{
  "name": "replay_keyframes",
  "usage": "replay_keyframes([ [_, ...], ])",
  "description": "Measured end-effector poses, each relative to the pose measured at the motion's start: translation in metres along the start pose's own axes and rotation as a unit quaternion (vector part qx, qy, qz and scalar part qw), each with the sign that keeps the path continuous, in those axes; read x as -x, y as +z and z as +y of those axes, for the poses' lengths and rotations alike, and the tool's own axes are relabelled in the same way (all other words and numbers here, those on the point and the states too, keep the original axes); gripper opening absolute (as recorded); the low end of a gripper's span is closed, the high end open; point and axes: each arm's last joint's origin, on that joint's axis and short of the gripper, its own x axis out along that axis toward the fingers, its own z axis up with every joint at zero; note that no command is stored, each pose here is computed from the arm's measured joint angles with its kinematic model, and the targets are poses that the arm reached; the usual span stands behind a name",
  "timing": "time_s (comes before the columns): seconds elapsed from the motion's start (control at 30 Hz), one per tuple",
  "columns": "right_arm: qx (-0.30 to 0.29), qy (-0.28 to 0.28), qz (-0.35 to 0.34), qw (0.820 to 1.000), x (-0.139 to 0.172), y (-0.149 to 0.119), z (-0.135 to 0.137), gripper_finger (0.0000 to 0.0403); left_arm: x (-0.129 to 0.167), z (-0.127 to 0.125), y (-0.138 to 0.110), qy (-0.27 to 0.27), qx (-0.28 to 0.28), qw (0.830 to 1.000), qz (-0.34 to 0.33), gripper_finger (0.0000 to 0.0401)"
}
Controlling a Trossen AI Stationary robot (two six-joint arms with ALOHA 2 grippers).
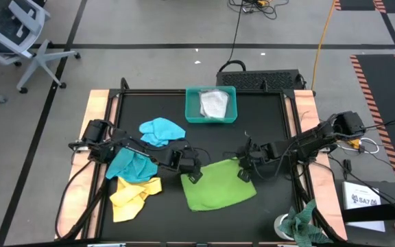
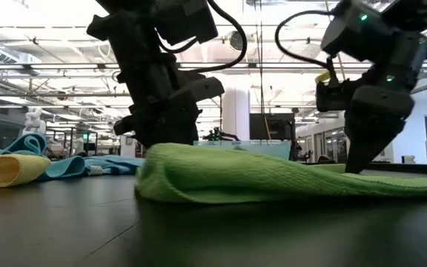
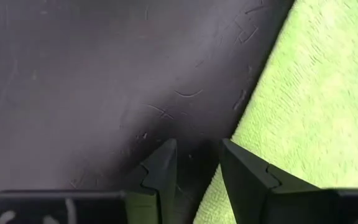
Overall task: Fold microfiber towels
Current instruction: Fold the green microfiber towel
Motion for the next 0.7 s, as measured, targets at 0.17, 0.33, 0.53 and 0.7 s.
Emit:
replay_keyframes([
  [0.17, 0.008, -0.008, -0.006, 1.000, 0.000, 0.008, -0.011, 0.0000, 0.000, 0.001, 0.001, -0.002, 0.002, 1.000, 0.003, 0.0122],
  [0.33, -0.006, 0.011, -0.022, 1.000, 0.013, 0.015, -0.014, 0.0000, 0.000, -0.001, -0.001, -0.008, 0.000, 1.000, 0.011, 0.0122],
  [0.53, -0.019, 0.115, -0.102, 0.988, 0.054, 0.029, -0.002, 0.0000, 0.002, -0.005, -0.006, -0.016, -0.007, 1.000, 0.011, 0.0122],
  [0.7, -0.034, 0.206, -0.154, 0.966, 0.079, 0.033, 0.005, 0.0000, 0.003, -0.009, -0.010, -0.022, -0.009, 1.000, 0.011, 0.0122],
])
